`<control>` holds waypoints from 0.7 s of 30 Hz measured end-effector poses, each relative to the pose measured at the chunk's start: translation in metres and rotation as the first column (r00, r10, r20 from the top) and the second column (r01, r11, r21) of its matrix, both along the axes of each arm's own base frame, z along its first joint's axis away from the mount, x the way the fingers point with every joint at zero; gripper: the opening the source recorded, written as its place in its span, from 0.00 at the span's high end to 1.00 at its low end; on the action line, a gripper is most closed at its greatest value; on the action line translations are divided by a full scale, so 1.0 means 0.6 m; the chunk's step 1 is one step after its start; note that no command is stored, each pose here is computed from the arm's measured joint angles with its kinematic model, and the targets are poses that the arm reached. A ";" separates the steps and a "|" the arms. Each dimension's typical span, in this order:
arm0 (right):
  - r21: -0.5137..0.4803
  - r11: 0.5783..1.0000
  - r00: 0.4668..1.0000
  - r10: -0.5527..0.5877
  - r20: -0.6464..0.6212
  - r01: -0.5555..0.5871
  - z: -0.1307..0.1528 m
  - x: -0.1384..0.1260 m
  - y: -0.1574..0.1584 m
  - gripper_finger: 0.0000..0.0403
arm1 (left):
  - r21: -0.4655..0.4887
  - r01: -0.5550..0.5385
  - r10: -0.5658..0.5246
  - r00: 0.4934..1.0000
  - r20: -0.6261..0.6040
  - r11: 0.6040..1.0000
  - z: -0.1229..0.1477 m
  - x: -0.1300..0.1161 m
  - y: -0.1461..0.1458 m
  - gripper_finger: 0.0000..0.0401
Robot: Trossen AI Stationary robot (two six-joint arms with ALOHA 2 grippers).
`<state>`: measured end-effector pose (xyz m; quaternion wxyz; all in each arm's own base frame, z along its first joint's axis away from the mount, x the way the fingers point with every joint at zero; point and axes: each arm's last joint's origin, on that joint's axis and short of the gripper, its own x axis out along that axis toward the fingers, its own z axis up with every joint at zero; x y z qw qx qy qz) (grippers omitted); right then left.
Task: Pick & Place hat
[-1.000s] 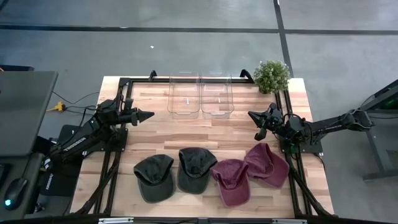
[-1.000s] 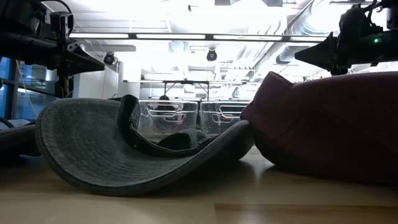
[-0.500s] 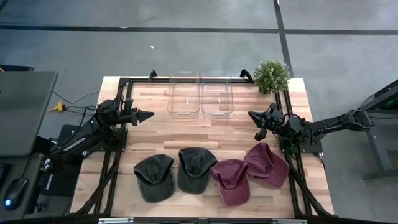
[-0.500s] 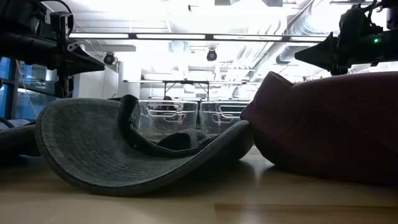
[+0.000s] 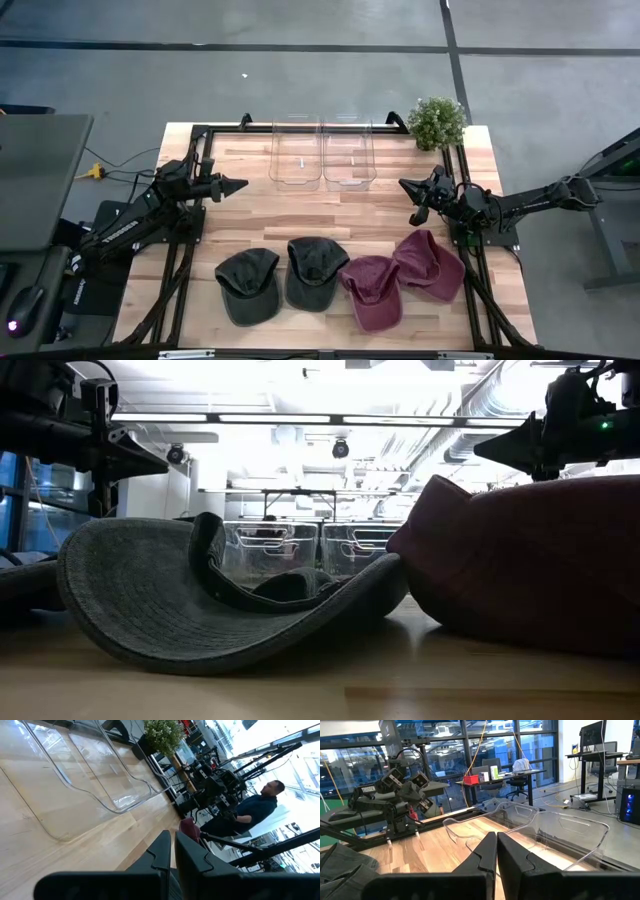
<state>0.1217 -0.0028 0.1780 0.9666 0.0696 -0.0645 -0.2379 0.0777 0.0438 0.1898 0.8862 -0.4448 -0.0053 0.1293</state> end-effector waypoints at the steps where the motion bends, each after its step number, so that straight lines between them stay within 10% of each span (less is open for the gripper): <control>1: 0.000 1.000 1.000 0.000 0.000 0.000 0.000 0.000 0.000 0.99 | 0.004 -0.012 0.012 1.000 0.003 1.000 0.001 0.000 0.001 0.95; 21: 0.000 1.000 1.000 0.000 0.000 0.000 0.000 0.000 0.000 0.98 | -0.031 -0.041 0.042 0.999 0.032 0.999 0.004 0.000 0.002 0.90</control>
